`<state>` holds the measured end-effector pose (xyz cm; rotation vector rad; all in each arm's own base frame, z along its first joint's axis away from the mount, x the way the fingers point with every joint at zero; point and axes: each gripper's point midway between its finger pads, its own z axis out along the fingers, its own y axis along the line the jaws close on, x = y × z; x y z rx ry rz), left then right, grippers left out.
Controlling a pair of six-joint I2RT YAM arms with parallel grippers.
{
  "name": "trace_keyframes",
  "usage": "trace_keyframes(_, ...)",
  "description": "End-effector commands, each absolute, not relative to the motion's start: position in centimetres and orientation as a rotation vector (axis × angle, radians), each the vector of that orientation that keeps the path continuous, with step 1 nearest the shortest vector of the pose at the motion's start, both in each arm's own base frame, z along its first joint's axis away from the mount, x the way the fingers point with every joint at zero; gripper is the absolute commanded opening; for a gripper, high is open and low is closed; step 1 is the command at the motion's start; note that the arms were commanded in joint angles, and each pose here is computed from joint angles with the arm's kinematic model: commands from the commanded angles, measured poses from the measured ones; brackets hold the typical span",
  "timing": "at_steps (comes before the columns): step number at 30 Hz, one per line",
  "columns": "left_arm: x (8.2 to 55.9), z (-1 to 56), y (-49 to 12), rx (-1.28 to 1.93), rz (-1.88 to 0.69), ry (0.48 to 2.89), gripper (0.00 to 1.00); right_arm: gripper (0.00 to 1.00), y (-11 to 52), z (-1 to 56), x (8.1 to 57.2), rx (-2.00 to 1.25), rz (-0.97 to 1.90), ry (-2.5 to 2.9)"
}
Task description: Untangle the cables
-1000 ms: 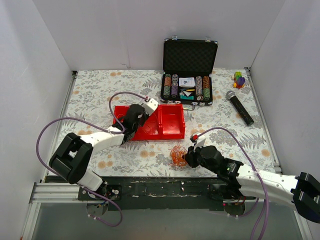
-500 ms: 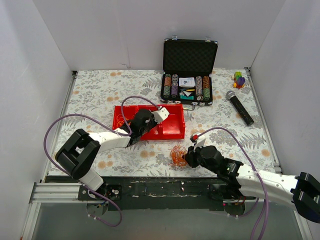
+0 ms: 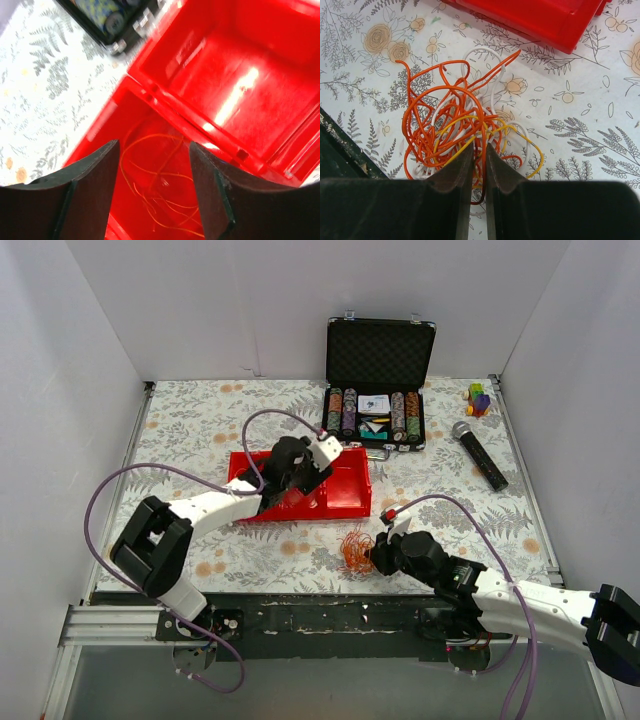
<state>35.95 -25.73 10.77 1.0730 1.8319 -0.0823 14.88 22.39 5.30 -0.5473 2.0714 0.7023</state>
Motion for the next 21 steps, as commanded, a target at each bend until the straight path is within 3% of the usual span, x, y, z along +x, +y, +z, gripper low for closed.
trace_keyframes(1, 35.3, 16.7, -26.3, 1.033, -0.231, 1.815, 0.60, 0.22, 22.3, 5.7, 15.2, -0.523, 0.701, 2.049)
trace_keyframes(4, 33.3, 19.1, -26.3, 1.062, -0.303, 1.782, 0.67, 0.22, 22.3, 5.6, 15.2, -0.522, 0.706, 2.050)
trace_keyframes(9, 29.9, 21.0, -26.0, 1.121, -0.411, 1.739, 0.71, 0.21, 22.4, 5.7, 15.1, -0.526, 0.715, 2.043)
trace_keyframes(15, 27.9, 21.4, -27.3, 1.156, -0.556, 1.707, 0.70, 0.21, 22.5, 5.7, 15.1, -0.527, 0.716, 2.045)
trace_keyframes(21, 22.0, 18.7, -30.6, 1.391, -0.776, 1.600, 0.70, 0.22, 22.4, 5.8, 15.1, -0.521, 0.715, 2.042)
